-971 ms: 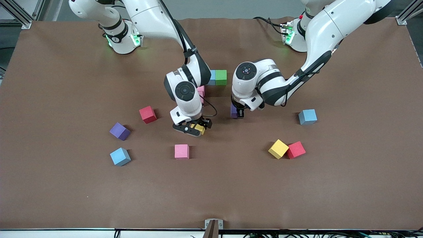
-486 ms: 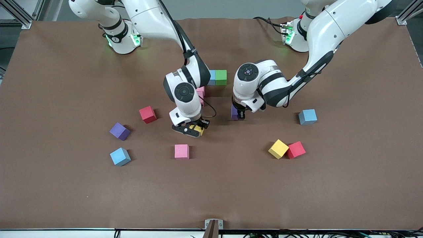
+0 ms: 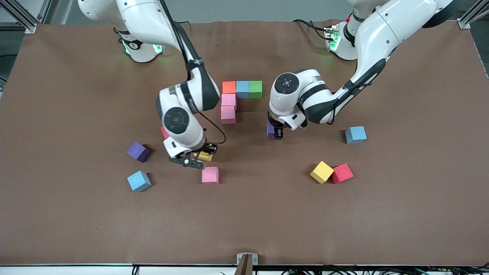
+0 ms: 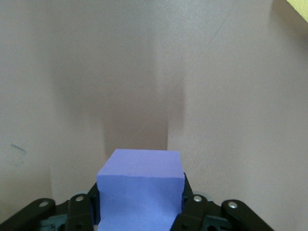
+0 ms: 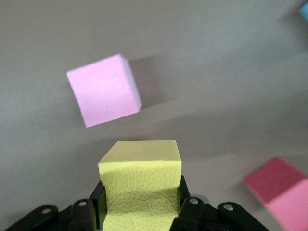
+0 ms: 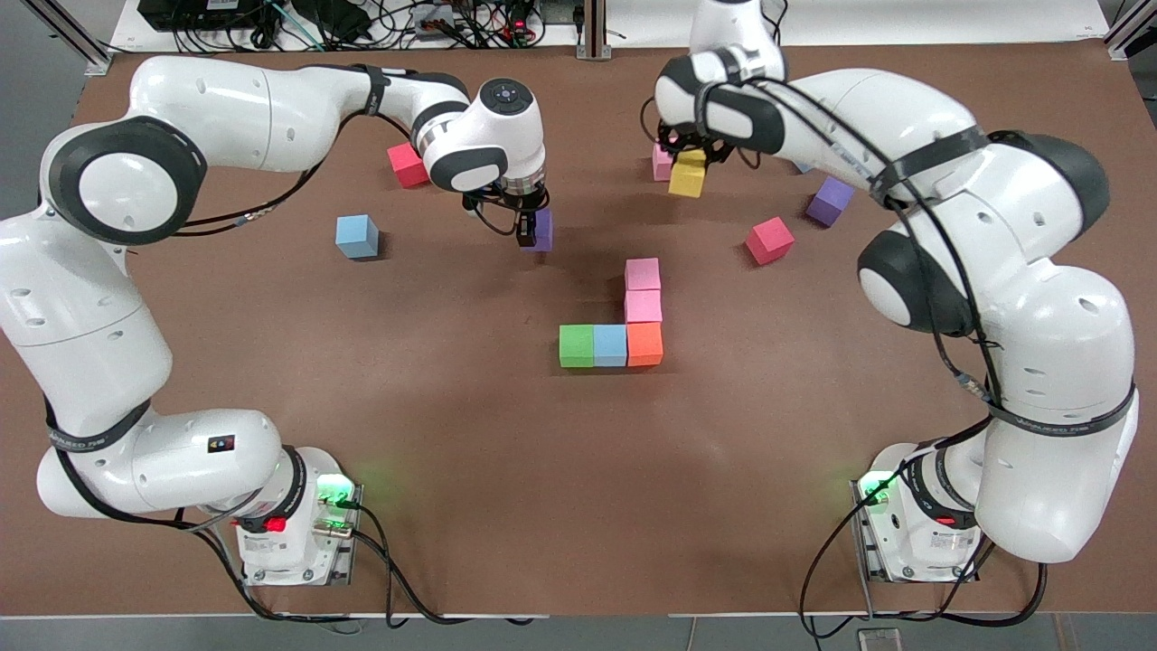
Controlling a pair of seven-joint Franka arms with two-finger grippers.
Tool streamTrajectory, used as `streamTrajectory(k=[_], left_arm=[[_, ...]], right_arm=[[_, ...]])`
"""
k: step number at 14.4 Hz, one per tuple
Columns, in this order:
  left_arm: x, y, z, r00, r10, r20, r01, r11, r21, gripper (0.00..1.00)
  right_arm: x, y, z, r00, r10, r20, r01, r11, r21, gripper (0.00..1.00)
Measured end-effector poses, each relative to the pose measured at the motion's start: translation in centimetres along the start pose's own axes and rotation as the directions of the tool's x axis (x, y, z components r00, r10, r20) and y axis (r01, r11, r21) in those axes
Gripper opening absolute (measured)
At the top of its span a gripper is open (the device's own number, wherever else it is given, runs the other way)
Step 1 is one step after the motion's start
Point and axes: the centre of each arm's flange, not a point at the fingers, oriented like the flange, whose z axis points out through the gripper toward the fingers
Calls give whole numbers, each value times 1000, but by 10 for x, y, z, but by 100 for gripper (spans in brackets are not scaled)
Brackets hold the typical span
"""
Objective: Arrange 11 blocks into digit 3
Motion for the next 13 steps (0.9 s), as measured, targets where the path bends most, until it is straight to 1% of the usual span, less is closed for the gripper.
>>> streamTrajectory(k=[2,4,6,10,13], left_arm=[[-8,-6,-1,1000,15,6,-15,1000,-2,59],[-28,-21,-3,999,46,17,-46,999,-2,59],[-55,-41,-3,998,66,23,-66,998,3,59],[-101,-63,26,995,98,-17,-98,995,-3,59],[-122,-76,41,995,103,-12,-103,994,27,59]], right_arm=[[11,21,-25,1000,-20,7,20,1000,1,58],[18,36,-40,999,-34,13,34,999,-2,58],[20,42,-43,999,-43,18,43,999,-4,58],[16,38,-40,998,-51,24,51,999,-6,58],[15,37,-38,998,-54,25,54,999,-7,58]])
